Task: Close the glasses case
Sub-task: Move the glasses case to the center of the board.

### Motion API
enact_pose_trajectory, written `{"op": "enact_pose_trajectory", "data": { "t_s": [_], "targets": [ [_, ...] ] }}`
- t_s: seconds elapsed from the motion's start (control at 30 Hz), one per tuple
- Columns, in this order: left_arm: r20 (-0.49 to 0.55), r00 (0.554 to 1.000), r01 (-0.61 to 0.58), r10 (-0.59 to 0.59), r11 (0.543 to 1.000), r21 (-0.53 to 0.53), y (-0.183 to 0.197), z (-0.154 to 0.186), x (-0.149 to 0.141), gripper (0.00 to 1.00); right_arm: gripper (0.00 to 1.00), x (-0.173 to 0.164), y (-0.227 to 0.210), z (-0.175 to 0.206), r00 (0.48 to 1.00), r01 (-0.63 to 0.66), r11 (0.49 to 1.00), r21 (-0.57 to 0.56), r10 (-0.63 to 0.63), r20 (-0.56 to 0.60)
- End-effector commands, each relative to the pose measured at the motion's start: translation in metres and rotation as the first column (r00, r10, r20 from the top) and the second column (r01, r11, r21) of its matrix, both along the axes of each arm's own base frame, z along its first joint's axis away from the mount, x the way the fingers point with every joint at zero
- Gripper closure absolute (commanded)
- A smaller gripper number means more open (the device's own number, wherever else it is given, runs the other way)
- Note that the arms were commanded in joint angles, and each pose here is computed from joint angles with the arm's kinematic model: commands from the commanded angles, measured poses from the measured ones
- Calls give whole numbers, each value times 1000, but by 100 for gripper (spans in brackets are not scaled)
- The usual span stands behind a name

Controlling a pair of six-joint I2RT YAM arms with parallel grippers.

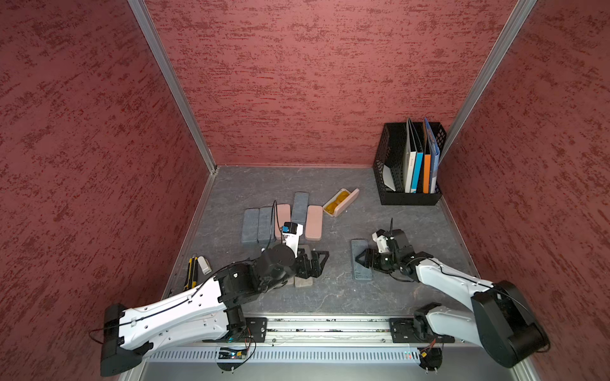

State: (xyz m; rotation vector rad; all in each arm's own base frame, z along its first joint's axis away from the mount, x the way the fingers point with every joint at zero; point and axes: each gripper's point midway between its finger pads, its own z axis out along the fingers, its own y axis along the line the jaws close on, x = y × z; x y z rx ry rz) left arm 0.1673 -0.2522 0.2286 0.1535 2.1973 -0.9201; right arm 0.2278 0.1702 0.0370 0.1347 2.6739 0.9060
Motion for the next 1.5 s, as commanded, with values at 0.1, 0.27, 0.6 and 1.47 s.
{"op": "enact_pose_trajectory", "data": {
  "t_s": [0.1, 0.27, 0.6, 1.47],
  "targets": [
    [-18, 1000, -17, 19, 998, 63, 10, -17, -3, 0, 32, -13, 16, -14, 1000, -7, 1000, -7, 7, -30],
    [-18, 1000, -14, 15, 998, 64, 9, -20, -4, 0, 33, -19, 37, -13, 999, -44, 999, -11, 44, -17],
    [-15, 999, -29, 30, 997, 73, 19, -24, -6, 0, 36, -19, 81, -26, 982, -190, 979, -72, 188, -32],
    [-36, 998, -39, 42, 994, 100, 33, -41, -12, 0, 19, 23, 41, 20, 979, -188, 968, -165, 198, 47]
  ]
}}
